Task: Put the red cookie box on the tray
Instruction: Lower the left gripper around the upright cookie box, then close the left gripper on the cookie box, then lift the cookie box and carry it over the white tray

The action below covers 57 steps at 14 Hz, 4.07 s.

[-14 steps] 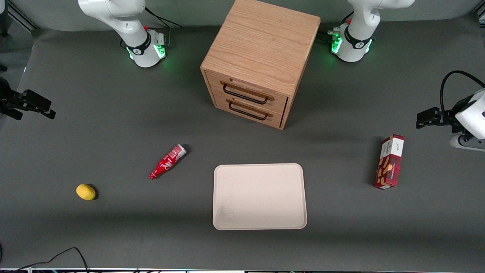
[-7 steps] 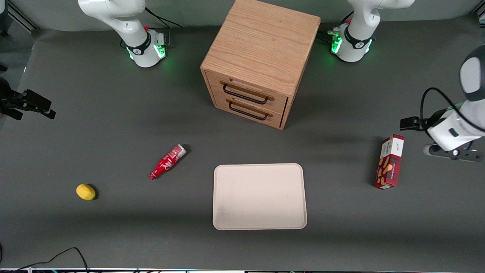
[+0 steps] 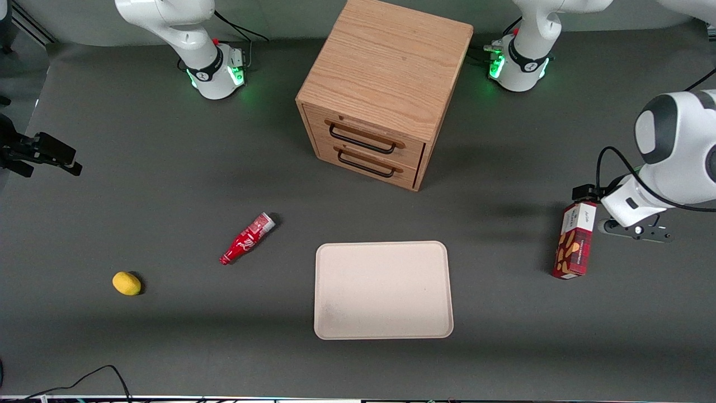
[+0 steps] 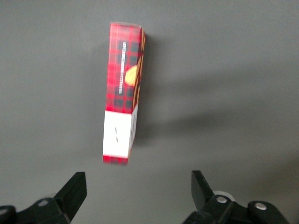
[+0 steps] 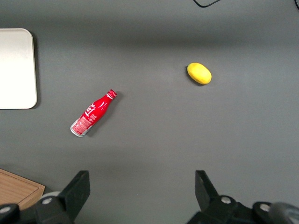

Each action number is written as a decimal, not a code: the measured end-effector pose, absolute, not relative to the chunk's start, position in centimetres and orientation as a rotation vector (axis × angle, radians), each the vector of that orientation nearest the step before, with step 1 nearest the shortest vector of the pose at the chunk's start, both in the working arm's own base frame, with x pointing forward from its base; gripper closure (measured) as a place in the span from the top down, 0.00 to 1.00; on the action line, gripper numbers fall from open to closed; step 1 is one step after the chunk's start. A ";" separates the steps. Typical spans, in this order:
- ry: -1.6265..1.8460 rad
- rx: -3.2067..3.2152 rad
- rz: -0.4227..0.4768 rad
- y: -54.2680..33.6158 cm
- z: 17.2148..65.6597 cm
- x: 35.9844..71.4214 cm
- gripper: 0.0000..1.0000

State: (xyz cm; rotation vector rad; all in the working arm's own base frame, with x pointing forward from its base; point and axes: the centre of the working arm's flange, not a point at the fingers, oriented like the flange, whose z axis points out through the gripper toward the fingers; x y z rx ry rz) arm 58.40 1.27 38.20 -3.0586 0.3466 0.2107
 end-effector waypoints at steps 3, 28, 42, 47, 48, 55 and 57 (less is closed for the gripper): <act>0.396 -3.050 0.128 1.9 33.5 57.4 1.00; 0.441 -3.042 -0.028 5.2 24.3 58.4 1.00; 0.495 -3.065 -0.044 6.5 24.5 58.4 0.39; 0.504 -3.127 0.062 5.7 32.6 58.9 0.39; 0.500 -3.141 0.085 5.6 35.5 59.2 0.39; 0.447 -3.169 0.110 2.9 52.5 61.3 0.39; 0.438 -3.164 0.097 1.0 55.0 61.6 0.39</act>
